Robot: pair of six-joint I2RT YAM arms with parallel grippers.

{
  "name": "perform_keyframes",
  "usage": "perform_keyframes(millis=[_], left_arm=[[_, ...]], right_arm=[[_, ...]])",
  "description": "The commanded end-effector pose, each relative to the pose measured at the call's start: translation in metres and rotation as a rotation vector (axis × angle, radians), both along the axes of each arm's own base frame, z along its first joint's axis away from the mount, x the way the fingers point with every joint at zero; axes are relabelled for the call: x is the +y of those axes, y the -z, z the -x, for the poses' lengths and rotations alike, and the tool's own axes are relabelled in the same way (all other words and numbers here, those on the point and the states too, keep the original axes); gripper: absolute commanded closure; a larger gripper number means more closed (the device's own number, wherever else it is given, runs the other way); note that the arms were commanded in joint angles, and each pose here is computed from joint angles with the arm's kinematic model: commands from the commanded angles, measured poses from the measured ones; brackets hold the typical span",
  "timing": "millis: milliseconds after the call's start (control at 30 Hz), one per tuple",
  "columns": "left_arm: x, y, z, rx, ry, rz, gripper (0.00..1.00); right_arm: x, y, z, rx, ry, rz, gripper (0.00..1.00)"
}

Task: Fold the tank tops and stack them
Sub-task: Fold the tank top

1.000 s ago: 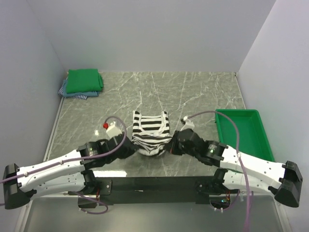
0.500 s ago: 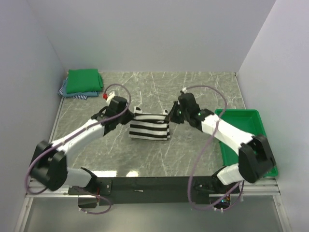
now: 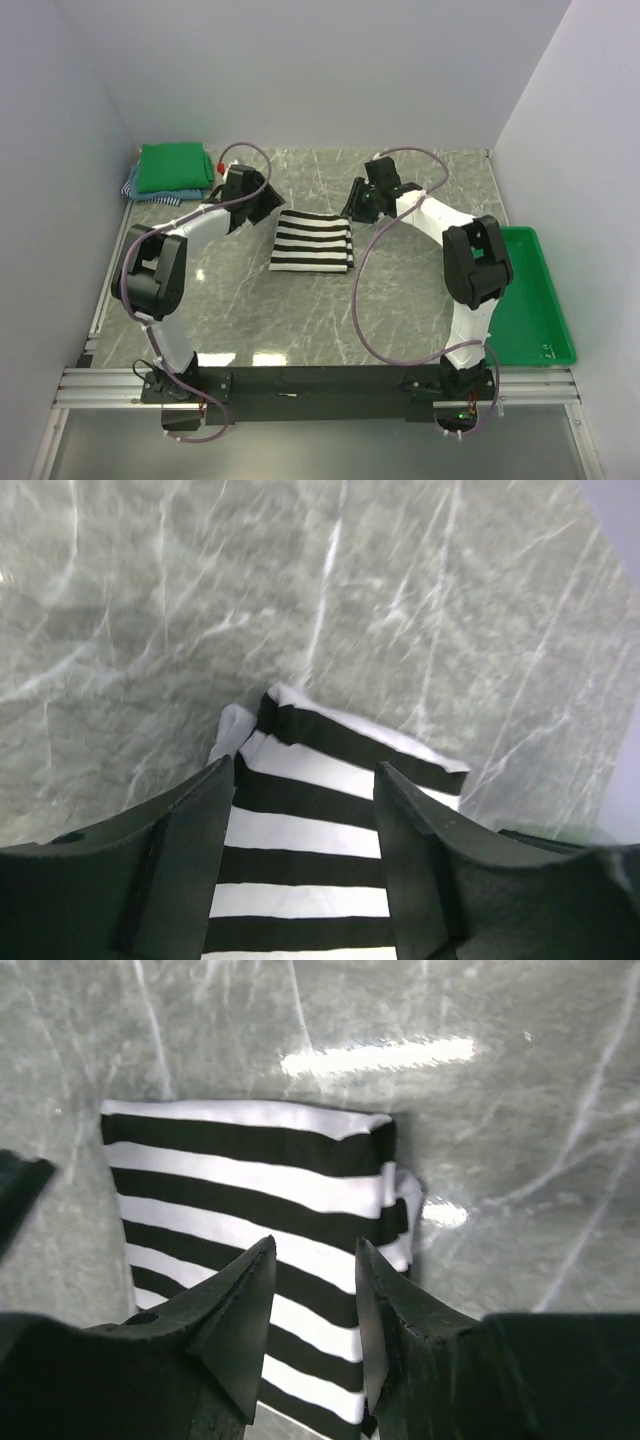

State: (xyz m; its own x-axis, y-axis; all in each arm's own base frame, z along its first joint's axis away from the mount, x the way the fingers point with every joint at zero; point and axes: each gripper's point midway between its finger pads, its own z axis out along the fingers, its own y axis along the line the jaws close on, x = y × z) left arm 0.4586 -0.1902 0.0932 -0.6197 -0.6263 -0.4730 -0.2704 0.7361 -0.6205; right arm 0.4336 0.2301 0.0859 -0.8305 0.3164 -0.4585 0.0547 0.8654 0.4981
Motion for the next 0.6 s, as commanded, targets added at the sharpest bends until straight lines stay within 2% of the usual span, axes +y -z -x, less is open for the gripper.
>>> perform_keyframes(millis=[0, 33, 100, 167, 233, 400, 567], left_arm=[[-0.003, -0.079, -0.007, -0.163, 0.021, 0.019, 0.37], [0.011, -0.068, 0.0, -0.117, -0.032, -0.033, 0.37], [0.02, -0.07, 0.011, -0.096, -0.062, -0.04, 0.38], [0.022, -0.051, 0.029, -0.045, -0.052, -0.04, 0.37], [0.022, -0.039, 0.042, -0.016, -0.027, -0.039, 0.37], [0.032, -0.014, 0.055, 0.039, 0.039, -0.1, 0.31], [0.031, 0.007, 0.068, 0.088, 0.141, -0.018, 0.29]], right_arm=[[-0.013, -0.038, -0.003, -0.097, 0.014, 0.058, 0.55], [-0.012, -0.04, 0.003, -0.101, 0.011, 0.068, 0.55], [-0.017, -0.044, 0.019, -0.112, 0.025, 0.112, 0.55], [-0.005, -0.054, 0.035, -0.143, 0.005, 0.09, 0.55], [0.006, -0.046, 0.054, -0.127, -0.024, 0.081, 0.56], [0.022, -0.019, 0.07, -0.082, -0.077, 0.1, 0.58], [0.027, 0.023, 0.081, -0.012, -0.105, 0.138, 0.59]])
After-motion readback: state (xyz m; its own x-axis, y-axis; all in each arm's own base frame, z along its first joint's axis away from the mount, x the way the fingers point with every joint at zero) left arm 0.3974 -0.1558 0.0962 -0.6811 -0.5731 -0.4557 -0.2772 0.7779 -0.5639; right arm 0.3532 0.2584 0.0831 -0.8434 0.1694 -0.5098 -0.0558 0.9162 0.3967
